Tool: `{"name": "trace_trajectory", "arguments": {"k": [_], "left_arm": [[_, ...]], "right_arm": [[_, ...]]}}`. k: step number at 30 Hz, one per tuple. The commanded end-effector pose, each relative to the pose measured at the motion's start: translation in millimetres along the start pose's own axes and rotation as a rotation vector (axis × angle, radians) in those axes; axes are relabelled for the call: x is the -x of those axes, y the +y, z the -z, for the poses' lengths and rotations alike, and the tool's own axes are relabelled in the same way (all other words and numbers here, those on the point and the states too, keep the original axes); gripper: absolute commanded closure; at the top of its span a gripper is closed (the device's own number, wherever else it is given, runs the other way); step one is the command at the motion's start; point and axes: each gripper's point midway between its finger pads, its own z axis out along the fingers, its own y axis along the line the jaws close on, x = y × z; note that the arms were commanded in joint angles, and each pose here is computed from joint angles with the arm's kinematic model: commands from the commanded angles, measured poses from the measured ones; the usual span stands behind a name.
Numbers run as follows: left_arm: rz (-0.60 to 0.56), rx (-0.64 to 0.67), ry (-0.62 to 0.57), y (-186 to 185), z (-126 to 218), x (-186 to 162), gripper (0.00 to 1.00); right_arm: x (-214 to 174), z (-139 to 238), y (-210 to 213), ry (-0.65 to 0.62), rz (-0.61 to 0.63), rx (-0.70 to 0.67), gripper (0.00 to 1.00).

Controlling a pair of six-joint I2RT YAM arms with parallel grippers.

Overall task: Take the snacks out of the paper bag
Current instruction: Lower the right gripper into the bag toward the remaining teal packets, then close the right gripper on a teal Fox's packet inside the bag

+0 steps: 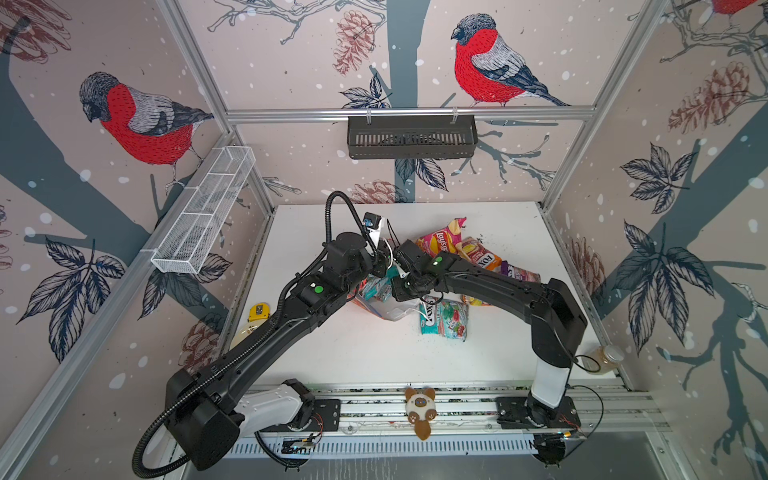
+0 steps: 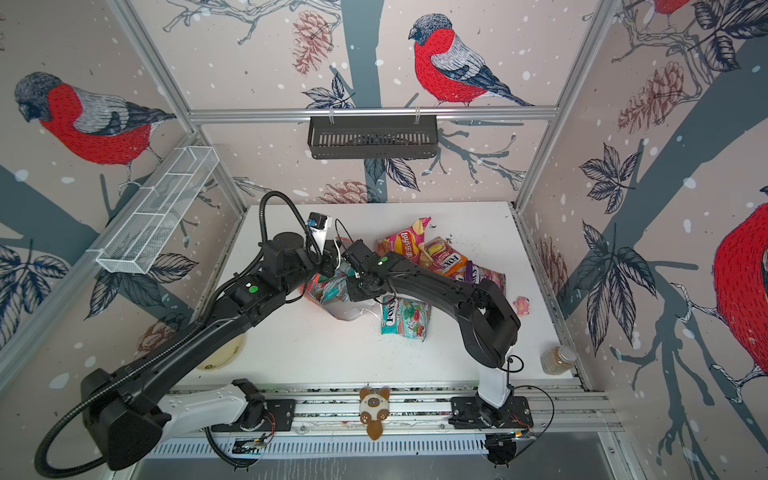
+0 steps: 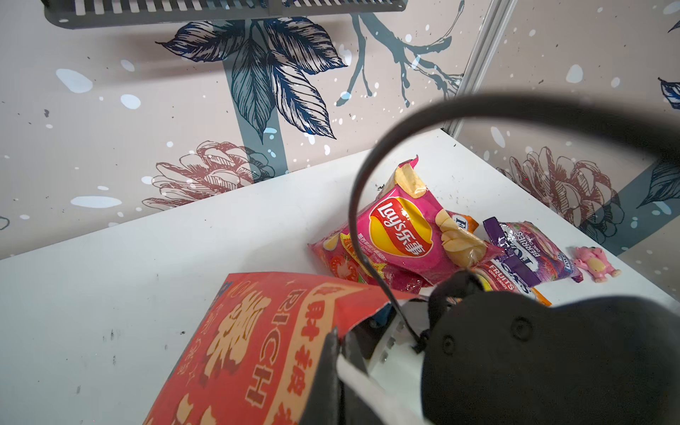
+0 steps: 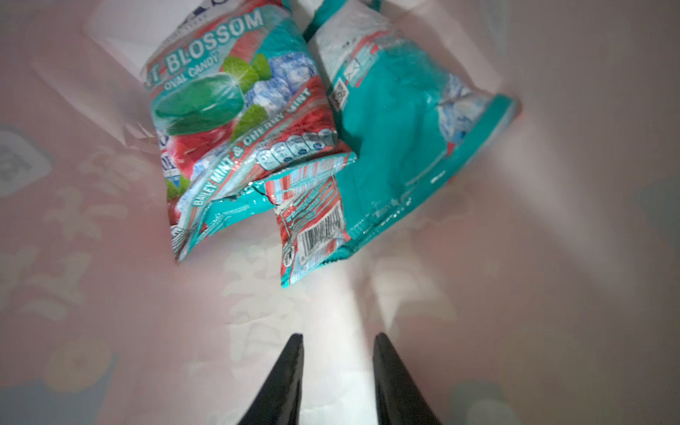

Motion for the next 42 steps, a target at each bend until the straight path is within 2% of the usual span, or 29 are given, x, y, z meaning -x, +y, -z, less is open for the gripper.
{"name": "trace_trajectory", "arguments": {"k": [1, 11, 21, 29, 34, 42], "left_arm": [[0.040, 0.004, -0.130, -1, 3, 33, 1.00], [0.039, -0.019, -0.118, -7, -3, 34, 1.00], [0.053, -0.045, -0.134, -11, -6, 48, 1.00], [0.043, 0.003, -0.120, 2, -8, 46, 1.00], [0.064, 0.063, -0.089, 25, -9, 37, 1.00], [0.077, 0.123, -0.074, 44, -5, 27, 1.00]], "right_arm": [[6, -10, -4, -0.002, -0.040, -0.006, 0.63], [35, -24, 10, -0.045, -0.085, 0.123, 0.63], [45, -44, 8, -0.066, -0.072, 0.094, 0.61], [51, -32, 11, -0.113, -0.052, 0.086, 0.79], [56, -16, 21, -0.149, -0.024, 0.107, 0.98], [69, 17, 33, -0.230, 0.022, 0.124, 0.99]]}}
